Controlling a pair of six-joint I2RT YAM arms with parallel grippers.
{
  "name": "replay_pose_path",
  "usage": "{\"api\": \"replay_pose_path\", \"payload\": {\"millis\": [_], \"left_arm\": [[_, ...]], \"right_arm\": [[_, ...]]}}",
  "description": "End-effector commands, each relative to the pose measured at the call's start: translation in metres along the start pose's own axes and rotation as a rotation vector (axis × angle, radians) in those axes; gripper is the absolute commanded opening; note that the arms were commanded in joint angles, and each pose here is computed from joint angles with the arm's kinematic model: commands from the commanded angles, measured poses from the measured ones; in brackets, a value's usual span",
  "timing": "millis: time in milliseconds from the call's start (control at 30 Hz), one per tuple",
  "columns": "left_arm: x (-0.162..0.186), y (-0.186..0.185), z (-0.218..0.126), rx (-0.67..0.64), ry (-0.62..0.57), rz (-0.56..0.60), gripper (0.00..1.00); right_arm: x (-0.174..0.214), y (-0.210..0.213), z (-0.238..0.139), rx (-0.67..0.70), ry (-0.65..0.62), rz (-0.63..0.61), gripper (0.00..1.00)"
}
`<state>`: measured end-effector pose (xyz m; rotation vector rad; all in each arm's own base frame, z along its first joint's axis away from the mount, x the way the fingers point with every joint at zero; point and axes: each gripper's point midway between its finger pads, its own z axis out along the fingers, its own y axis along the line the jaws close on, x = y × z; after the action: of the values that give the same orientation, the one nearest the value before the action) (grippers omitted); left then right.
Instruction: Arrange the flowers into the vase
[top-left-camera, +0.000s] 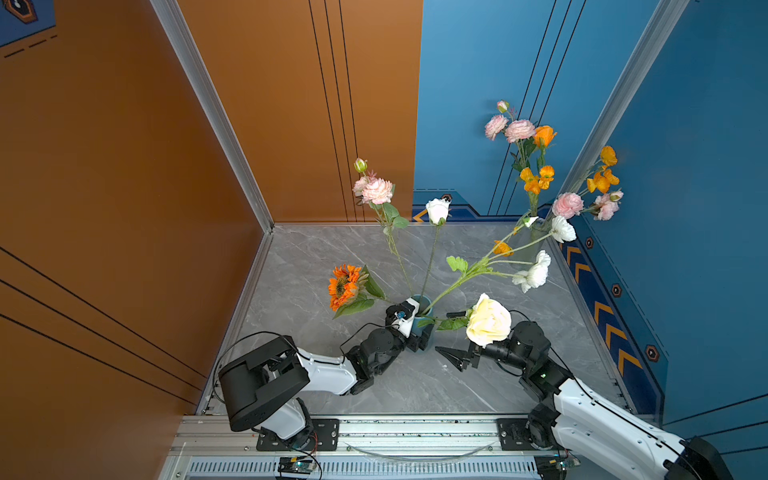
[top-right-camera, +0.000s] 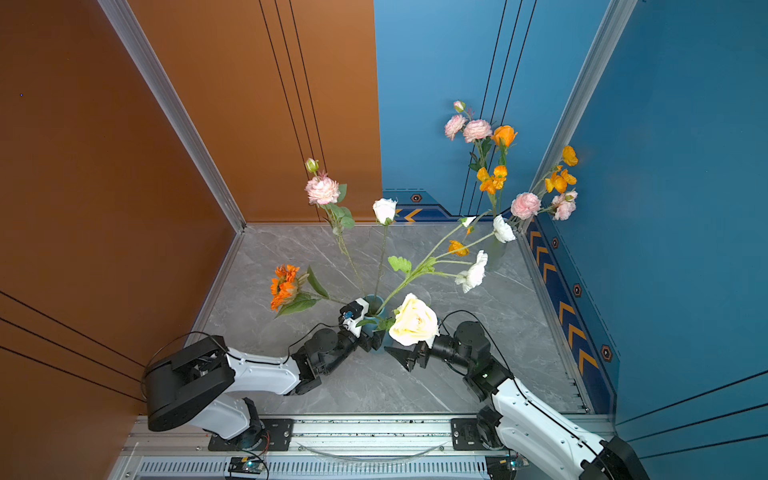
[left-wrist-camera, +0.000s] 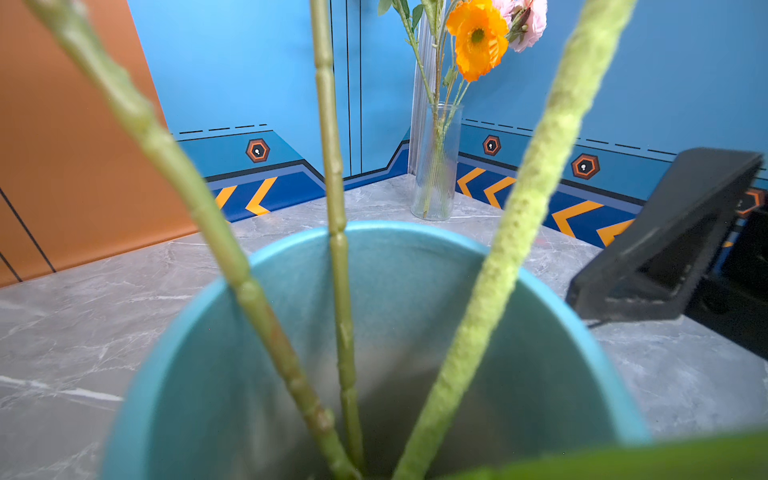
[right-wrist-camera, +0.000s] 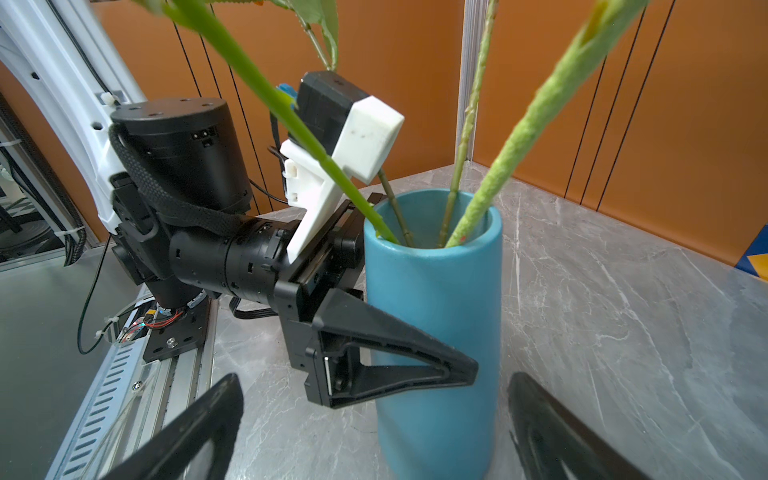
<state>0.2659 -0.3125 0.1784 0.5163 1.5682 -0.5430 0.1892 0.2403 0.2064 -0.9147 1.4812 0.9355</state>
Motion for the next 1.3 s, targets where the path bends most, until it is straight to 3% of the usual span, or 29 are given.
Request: {"api": "replay_pose_path", "payload": {"millis": [0, 200, 433, 667, 867, 1267], "left_arm": [[-0.083, 0.002, -0.008, -0.007, -0.226, -0.004, 0.35], [-0.129, 0.028, -0.003, -0.049, -0.293, 0.032, 0.30], [-0.173, 0.080, 0.009, -0.092, -0.387, -0.053, 0.26], [-0.205, 0.115, 0.044, -0.123, -0.441, -0.048, 0.22], [-0.216, 0.135, 0.101, -0.101, -0.480, -0.050, 0.20], [-0.187, 0.178, 0.203, -0.069, -0.459, -0.064, 0.19]], "right_arm": [[-0.019, -0.001, -0.004, 0.023, -0.068, -0.050, 1.00], [-0.022, -0.006, -0.008, 0.045, -0.089, -0.039, 1.00], [-0.016, -0.015, -0.006, 0.080, -0.074, -0.026, 1.00], [-0.002, -0.044, -0.001, 0.197, -0.031, 0.005, 1.00], [0.008, -0.072, 0.001, 0.317, -0.033, 0.003, 1.00], [0.012, -0.076, 0.020, 0.270, -0.021, 0.035, 1.00]]}}
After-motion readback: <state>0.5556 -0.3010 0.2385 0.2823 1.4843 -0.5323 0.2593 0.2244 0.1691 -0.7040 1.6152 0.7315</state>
